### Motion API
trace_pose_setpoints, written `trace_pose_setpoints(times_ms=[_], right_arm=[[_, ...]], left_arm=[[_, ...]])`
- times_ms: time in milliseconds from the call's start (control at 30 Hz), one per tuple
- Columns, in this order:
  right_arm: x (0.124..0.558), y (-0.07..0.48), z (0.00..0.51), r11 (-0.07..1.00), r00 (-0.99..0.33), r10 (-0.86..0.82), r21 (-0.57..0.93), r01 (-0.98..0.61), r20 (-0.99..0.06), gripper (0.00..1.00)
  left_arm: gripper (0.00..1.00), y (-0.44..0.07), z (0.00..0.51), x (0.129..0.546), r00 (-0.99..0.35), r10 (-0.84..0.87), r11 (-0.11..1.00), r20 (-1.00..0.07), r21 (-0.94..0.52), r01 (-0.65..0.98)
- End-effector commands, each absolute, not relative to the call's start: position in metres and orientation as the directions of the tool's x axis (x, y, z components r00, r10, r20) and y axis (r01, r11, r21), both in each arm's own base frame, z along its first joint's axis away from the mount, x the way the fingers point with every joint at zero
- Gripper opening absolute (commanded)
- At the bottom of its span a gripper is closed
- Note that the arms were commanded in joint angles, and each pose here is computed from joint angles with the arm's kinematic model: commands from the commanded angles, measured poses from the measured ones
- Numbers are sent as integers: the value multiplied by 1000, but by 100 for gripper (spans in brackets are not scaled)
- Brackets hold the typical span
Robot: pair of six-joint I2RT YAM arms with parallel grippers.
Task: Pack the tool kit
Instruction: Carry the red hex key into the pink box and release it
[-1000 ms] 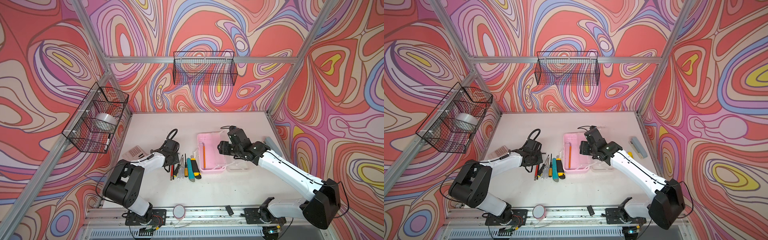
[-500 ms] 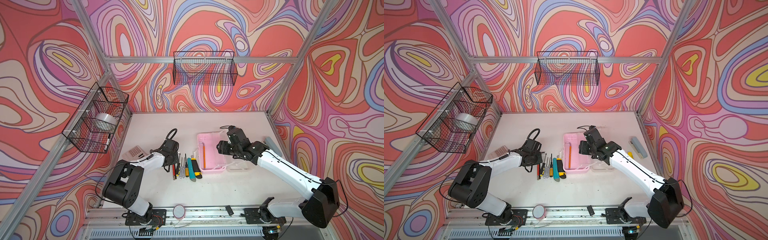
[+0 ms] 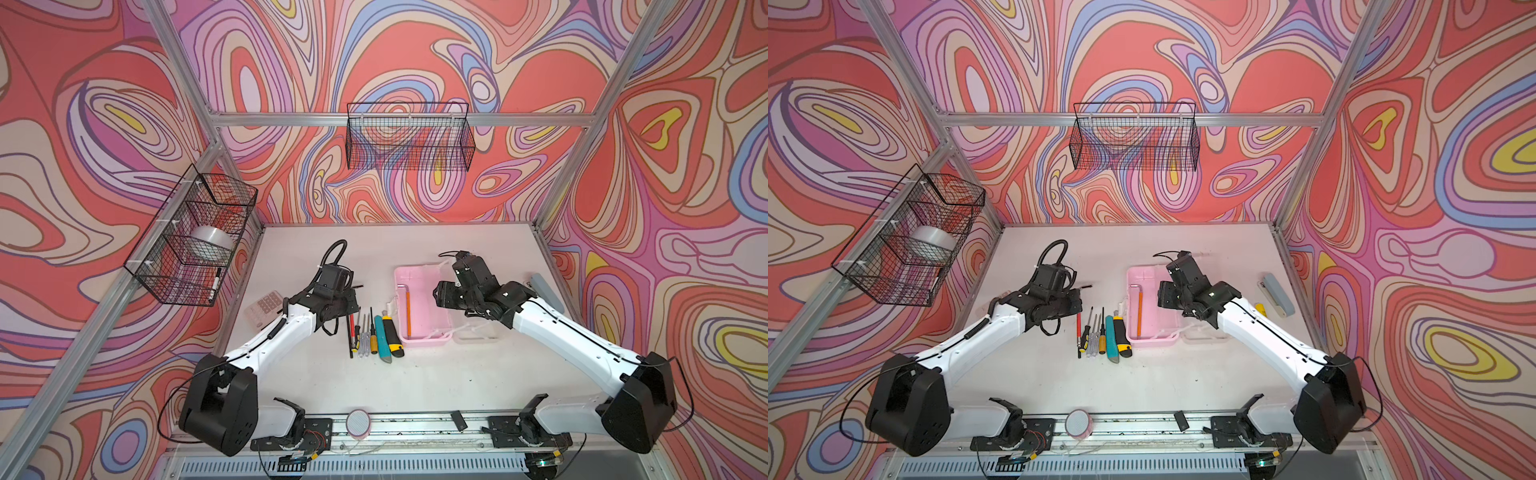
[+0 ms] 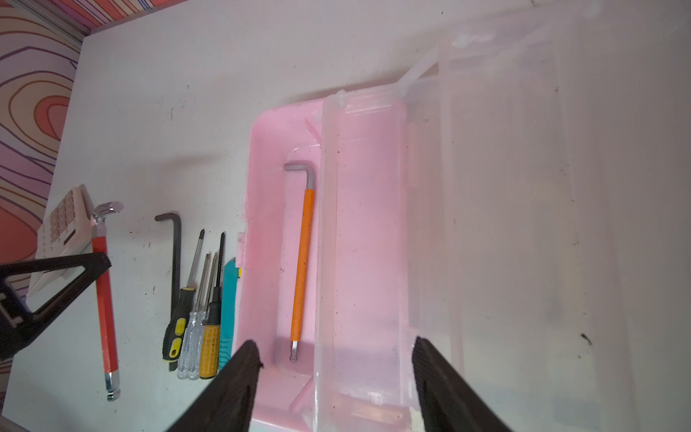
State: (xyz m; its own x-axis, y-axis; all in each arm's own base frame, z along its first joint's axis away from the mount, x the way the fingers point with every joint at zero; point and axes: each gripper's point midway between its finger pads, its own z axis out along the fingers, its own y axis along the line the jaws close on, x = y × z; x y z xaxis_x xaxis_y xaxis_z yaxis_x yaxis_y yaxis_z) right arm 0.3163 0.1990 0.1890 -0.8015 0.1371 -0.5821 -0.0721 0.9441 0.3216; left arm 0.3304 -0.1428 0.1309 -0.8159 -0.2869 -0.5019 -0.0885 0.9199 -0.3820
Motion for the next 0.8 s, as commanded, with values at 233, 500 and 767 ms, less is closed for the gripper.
trace_pose_setpoints(times_ms=[233,500,767], right_arm=[[319,196,213,945,-764,140,315,-86,-630,68],[312,183,216,955,-747,137,287,-74,-650,69],[310,174,215,964,-741,124,256,-67,-660,69]], left_arm=[[0,-267,186,352,-801,-285,816,-526,-571,85],[0,-319,155,367,-839,-283,790,-464,-609,71],[0,-336,120,379,-874,-267,808,-405,-588,25]])
